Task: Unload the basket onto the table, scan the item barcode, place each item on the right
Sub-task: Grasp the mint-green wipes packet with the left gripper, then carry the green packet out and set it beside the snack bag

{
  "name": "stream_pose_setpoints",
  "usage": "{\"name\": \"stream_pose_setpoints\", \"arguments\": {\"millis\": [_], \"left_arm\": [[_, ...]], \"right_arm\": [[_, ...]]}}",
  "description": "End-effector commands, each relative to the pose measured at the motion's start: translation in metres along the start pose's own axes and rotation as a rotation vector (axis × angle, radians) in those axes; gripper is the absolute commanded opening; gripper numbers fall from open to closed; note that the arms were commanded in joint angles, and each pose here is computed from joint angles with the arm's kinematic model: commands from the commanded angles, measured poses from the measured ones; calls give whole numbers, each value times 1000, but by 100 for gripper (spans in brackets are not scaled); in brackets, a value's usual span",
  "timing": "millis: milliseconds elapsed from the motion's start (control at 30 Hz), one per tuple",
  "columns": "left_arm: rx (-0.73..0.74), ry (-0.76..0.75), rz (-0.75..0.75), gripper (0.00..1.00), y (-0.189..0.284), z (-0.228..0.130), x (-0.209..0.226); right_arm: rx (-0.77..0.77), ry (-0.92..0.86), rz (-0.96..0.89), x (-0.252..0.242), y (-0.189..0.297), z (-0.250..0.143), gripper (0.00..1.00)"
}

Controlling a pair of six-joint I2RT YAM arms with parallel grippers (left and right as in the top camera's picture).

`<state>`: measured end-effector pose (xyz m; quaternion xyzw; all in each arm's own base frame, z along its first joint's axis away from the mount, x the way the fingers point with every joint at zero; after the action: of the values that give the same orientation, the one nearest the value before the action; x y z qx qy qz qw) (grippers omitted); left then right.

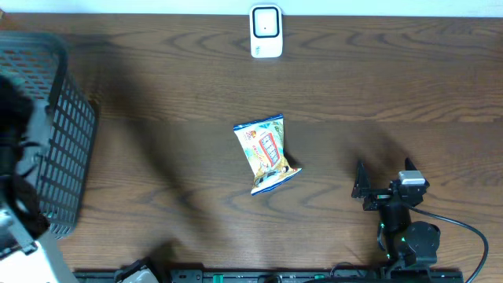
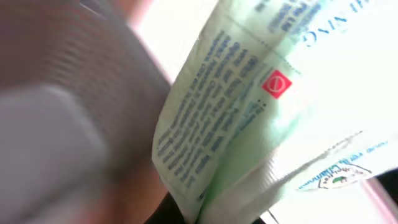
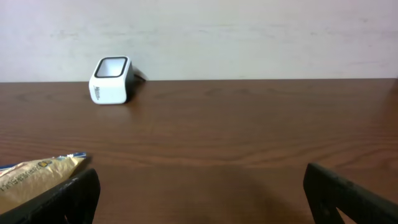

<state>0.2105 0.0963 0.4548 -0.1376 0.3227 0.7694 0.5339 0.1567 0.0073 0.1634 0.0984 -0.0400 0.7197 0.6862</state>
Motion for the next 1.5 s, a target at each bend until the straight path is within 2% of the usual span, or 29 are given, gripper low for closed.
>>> {"name": "stream_pose_setpoints", "arguments": {"millis": [0, 100, 233, 333, 533, 633, 667, 700, 733, 800, 833, 867, 967, 1200, 1333, 1467], "left_arm": [[222, -61, -240, 7, -14, -34, -43], [417, -246, -363, 7, -27, -79, -76], [642, -449, -444, 7, -48, -135, -100], [850, -500, -421, 7, -72, -185, -109], [1116, -541, -317, 8, -120, -261, -106], [1198, -543, -261, 32, -140, -286, -98], [1217, -541, -246, 34, -144, -291, -96], [1273, -538, -201, 51, -153, -305, -87], [1291, -537, -187, 59, -155, -309, -85], [1314, -539, -170, 67, -157, -313, -81], [1317, -542, -163, 74, -157, -314, -80], [1315, -552, -168, 88, -156, -312, -80], [1298, -549, -175, 97, -154, -303, -80], [1117, -490, -223, 100, -131, -227, -90], [918, -490, -298, 100, -100, -167, -95], [626, -525, -338, 100, -53, -101, -86]], "right_arm": [[6, 12, 5, 1, 0, -1, 99], [6, 12, 5, 1, 0, -1, 99], [6, 12, 5, 1, 0, -1, 99], [6, 12, 5, 1, 0, -1, 99], [6, 12, 5, 1, 0, -1, 99], [6, 12, 5, 1, 0, -1, 99], [6, 12, 5, 1, 0, -1, 99], [6, 12, 5, 1, 0, -1, 99], [6, 12, 5, 1, 0, -1, 99], [6, 12, 5, 1, 0, -1, 99], [6, 12, 5, 1, 0, -1, 99], [6, 12, 5, 1, 0, -1, 99], [6, 12, 5, 1, 0, -1, 99], [6, 12, 5, 1, 0, -1, 99], [6, 12, 5, 1, 0, -1, 99], [6, 12, 5, 1, 0, -1, 99]]}}
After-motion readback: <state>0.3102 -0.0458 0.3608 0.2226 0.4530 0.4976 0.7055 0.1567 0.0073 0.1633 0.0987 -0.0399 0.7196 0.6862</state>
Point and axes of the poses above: each gripper's point midway between its finger pads, its own y axis back along the fingers, its own x axis along the line the jaws close on, z = x × y, the point moved 9 cm from there along y, back along the fingers, and after that the axes turned 9 degrees about -y, right-handed, at the moved point
